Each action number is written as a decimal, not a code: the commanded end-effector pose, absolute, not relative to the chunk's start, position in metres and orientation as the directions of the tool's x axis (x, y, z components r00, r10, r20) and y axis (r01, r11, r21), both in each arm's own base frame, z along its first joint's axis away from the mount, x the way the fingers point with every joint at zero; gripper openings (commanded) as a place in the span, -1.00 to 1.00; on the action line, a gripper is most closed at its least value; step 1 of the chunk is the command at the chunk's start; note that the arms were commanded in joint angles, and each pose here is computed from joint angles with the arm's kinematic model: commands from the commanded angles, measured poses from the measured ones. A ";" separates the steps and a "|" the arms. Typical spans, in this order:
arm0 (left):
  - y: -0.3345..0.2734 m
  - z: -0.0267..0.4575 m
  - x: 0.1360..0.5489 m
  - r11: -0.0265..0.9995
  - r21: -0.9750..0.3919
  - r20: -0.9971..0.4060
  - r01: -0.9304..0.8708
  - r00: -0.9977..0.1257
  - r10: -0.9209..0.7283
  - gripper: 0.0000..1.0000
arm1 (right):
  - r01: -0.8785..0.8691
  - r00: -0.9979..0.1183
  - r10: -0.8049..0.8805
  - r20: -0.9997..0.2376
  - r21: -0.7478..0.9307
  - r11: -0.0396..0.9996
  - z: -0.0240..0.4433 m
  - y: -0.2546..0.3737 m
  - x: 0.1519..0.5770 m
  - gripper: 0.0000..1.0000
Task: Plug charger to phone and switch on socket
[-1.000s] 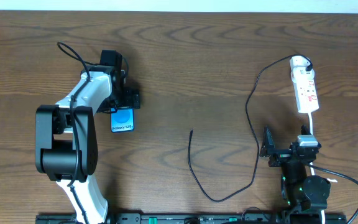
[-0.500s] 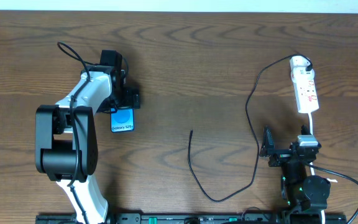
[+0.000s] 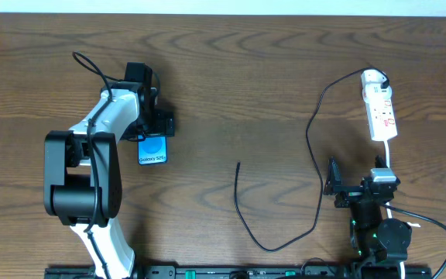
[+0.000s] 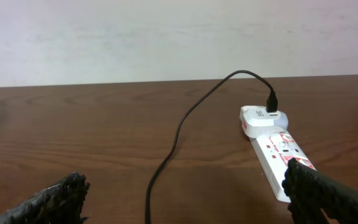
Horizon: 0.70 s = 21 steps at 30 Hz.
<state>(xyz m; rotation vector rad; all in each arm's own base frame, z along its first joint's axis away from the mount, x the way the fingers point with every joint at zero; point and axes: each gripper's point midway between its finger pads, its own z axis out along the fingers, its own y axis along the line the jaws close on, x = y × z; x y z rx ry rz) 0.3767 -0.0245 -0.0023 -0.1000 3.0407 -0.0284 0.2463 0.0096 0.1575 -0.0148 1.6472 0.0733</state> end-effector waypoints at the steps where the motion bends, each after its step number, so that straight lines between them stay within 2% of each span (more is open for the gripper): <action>1: -0.022 -0.018 0.363 0.999 -0.008 -0.036 -0.054 -0.998 -0.054 0.98 | -0.055 -0.081 0.044 -0.996 0.048 0.997 0.156 0.010 0.246 0.99; 21: -0.022 -0.018 0.358 0.999 -0.006 -0.019 -0.054 -0.998 -0.054 0.99 | -0.055 -0.081 0.044 -0.996 0.048 0.997 0.156 0.010 0.246 0.99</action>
